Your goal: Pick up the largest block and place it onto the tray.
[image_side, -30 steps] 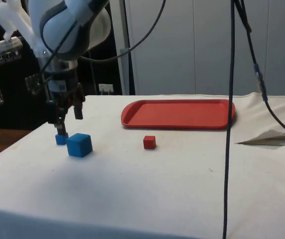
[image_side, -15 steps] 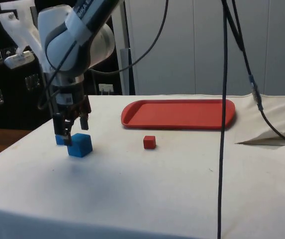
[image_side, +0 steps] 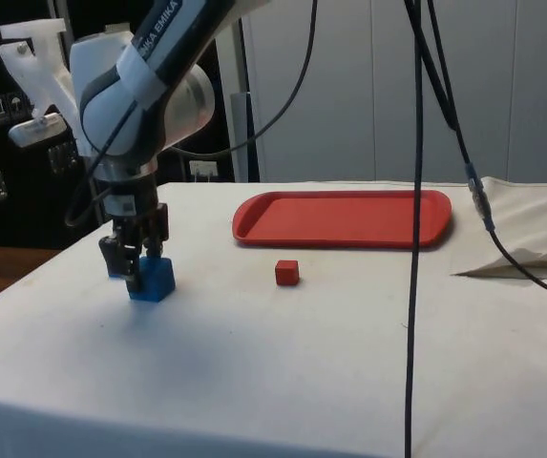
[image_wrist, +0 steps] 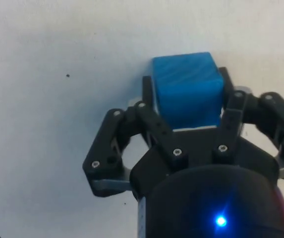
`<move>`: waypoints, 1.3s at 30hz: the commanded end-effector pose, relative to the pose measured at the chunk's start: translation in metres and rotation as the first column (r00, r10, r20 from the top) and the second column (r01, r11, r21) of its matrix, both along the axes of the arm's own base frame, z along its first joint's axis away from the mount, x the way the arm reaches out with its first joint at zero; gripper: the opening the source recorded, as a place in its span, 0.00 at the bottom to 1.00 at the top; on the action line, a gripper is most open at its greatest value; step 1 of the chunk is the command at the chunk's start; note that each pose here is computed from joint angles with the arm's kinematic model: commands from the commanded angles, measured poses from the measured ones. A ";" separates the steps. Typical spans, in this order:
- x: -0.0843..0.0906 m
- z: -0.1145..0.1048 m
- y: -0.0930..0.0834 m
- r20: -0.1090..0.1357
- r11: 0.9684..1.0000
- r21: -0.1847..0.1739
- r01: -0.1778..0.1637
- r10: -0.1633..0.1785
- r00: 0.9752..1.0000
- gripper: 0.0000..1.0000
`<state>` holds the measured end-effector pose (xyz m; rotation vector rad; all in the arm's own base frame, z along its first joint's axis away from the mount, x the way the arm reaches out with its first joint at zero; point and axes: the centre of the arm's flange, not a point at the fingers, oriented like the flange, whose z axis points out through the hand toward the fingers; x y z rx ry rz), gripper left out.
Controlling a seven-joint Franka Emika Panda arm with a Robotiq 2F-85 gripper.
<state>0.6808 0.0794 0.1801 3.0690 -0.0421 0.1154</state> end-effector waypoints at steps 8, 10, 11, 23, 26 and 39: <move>0.002 -0.002 0.000 0.001 1.000 0.011 0.000 0.000 1.000 0.00; 0.002 -0.002 0.000 0.002 1.000 0.011 0.001 -0.001 1.000 0.00; 0.002 -0.001 0.000 0.002 1.000 0.010 0.000 0.000 1.000 0.00; 0.004 0.012 -0.001 0.010 1.000 0.004 0.001 -0.001 1.000 0.00; 0.002 0.030 -0.001 0.008 1.000 0.007 0.000 0.000 1.000 0.00; -0.002 0.071 -0.003 0.009 1.000 0.021 -0.008 0.008 1.000 0.00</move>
